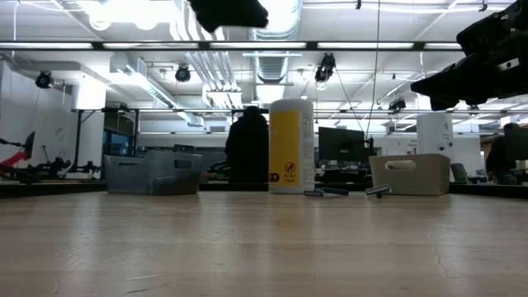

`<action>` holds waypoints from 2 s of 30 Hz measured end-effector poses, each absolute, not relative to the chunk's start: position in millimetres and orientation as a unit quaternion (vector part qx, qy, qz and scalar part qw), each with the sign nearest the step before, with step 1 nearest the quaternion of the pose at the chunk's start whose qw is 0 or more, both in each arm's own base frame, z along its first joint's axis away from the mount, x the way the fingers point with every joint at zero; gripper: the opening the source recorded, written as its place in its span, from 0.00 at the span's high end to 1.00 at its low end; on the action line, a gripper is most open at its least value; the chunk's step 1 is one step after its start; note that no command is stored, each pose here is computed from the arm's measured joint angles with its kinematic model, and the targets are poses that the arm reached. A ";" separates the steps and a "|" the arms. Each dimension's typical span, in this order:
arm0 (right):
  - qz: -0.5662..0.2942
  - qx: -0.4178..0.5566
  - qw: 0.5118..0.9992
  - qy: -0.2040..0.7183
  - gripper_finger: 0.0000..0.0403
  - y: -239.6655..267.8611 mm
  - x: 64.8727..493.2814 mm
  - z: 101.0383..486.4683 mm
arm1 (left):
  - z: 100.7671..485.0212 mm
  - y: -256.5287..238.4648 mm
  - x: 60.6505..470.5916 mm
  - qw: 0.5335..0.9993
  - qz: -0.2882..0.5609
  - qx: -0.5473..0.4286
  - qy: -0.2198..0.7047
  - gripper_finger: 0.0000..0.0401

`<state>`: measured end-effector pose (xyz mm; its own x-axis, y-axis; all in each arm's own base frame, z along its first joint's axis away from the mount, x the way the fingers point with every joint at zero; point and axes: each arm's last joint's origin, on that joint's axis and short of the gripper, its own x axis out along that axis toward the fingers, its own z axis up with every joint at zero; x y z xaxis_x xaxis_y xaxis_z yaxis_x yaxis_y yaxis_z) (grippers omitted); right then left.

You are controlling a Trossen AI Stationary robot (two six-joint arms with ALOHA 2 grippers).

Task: Pick & Place Travel size toiletries
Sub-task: Put the blue razor into the bottom black bin

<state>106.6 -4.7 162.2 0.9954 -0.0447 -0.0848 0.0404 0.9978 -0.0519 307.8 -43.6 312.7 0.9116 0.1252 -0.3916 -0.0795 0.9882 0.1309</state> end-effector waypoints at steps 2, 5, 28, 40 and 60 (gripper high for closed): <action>-0.021 -0.025 0.999 0.043 0.98 -4.7 106.6 162.2 | 308.1 -33.1 320.3 0.977 0.072 0.049 0.194 0.69; -0.021 -0.025 0.999 0.043 0.98 -4.7 106.6 162.2 | 303.1 -17.6 337.3 0.977 0.099 0.039 0.187 0.69; -0.021 -0.025 0.999 0.043 0.98 -4.7 106.6 162.2 | 304.9 53.5 459.1 0.968 0.187 0.002 0.166 0.69; -0.021 -0.025 0.999 0.043 0.98 -4.7 106.6 162.2 | 260.9 90.9 449.8 0.938 0.249 -0.086 0.225 0.69; -0.021 -0.025 0.999 0.043 0.98 -4.7 106.6 162.2 | 222.1 92.9 443.3 0.927 0.254 -0.099 0.258 0.60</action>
